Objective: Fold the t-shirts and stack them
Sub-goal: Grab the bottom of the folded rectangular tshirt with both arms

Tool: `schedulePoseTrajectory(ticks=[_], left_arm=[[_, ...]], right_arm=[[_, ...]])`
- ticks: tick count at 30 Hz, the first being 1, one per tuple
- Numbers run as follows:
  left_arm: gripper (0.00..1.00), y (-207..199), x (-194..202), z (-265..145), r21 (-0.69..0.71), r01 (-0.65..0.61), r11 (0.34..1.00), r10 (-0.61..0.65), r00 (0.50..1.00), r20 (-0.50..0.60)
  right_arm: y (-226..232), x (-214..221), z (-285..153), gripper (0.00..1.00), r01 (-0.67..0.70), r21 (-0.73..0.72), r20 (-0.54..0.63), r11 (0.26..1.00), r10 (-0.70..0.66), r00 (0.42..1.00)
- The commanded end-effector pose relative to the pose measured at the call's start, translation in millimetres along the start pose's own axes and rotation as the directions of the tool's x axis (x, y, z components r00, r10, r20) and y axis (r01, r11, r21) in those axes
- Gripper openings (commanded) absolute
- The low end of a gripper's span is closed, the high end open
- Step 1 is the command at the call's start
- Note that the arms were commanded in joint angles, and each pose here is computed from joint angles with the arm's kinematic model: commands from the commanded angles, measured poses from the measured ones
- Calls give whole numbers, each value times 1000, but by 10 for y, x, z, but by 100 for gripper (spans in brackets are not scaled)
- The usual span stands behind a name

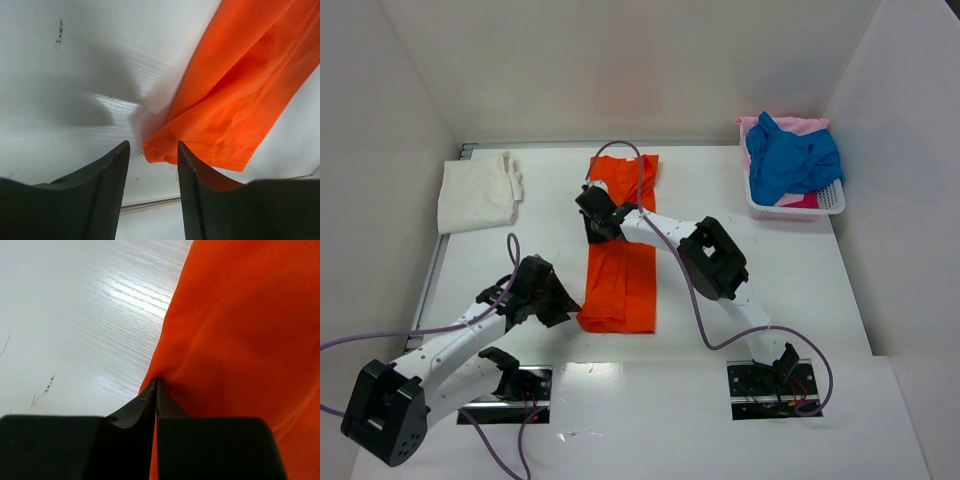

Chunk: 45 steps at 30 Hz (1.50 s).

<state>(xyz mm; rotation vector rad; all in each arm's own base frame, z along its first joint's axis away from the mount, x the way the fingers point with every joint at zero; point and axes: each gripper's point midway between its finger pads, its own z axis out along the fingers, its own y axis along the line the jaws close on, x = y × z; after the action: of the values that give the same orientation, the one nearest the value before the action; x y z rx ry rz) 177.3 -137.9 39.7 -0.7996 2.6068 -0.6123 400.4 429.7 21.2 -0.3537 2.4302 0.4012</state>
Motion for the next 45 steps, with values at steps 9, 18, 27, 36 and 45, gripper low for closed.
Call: schedulePoseTrajectory(ticks=[9,18,27,36,45], left_arm=[[45,-71,-21,114,29,-56,998,57,998,-6],[47,-166,8,125,61,-80,995,81,997,-18],[23,-161,84,195,55,-108,993,111,992,-54],[0,-222,190,21,82,-152,985,158,985,-73],[0,-402,393,-132,189,-209,959,234,965,-119]], right_arm=[[-157,187,59,5,11,35,-53,999,-9,999],[-157,187,59,5,11,35,-53,999,-9,999],[-222,203,98,5,15,44,-59,999,-12,998],[-215,202,136,5,16,46,-63,999,-13,998],[-209,194,150,5,16,47,-65,999,-13,998]])
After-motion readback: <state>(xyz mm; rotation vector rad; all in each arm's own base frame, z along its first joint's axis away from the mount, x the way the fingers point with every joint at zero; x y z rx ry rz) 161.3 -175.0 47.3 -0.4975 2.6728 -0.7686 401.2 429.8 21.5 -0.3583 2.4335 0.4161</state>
